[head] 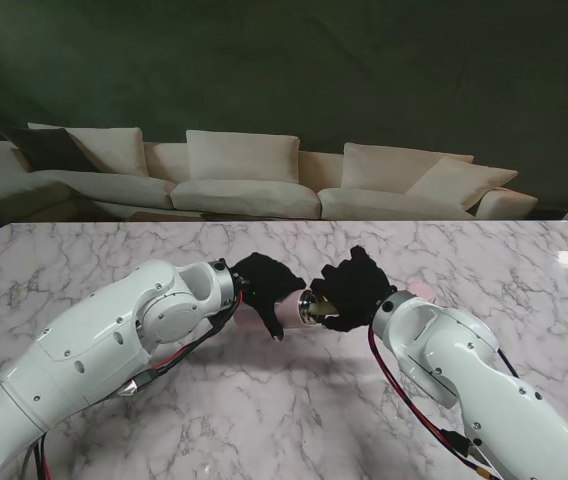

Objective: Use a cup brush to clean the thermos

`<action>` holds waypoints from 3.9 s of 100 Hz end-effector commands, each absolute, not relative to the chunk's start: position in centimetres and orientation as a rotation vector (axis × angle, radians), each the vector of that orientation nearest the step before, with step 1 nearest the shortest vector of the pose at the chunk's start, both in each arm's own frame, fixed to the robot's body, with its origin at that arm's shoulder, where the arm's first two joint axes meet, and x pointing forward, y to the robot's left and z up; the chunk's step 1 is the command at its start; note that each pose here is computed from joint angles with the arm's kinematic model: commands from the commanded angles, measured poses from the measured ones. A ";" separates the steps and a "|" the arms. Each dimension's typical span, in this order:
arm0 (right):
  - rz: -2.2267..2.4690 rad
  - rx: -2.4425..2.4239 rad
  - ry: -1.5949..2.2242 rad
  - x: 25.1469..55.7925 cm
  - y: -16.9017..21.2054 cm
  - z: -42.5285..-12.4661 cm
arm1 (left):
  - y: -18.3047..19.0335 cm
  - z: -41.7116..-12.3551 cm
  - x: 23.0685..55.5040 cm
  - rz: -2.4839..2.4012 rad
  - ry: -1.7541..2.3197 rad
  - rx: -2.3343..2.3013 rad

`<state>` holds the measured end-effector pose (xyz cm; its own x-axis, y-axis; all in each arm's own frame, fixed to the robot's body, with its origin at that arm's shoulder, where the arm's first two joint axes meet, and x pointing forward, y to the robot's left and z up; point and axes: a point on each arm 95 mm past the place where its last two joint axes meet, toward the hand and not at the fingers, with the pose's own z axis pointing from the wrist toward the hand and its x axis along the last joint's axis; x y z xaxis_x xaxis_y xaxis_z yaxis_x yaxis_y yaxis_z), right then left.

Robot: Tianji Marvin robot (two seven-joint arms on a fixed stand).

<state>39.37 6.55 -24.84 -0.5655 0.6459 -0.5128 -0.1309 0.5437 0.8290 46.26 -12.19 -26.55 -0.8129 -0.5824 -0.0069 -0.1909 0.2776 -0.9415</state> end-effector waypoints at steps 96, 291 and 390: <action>1.184 0.506 1.813 37.6 2.1 -23.3 | -11.6 -25.7 45.7 -1.558 2.178 -0.678; 1.350 0.549 1.808 38.9 4.7 -23.8 | -11.8 -26.5 45.9 -1.540 2.202 -0.681; 1.381 0.592 1.812 38.7 5.7 -24.5 | -12.0 -26.2 45.4 -1.571 2.194 -0.653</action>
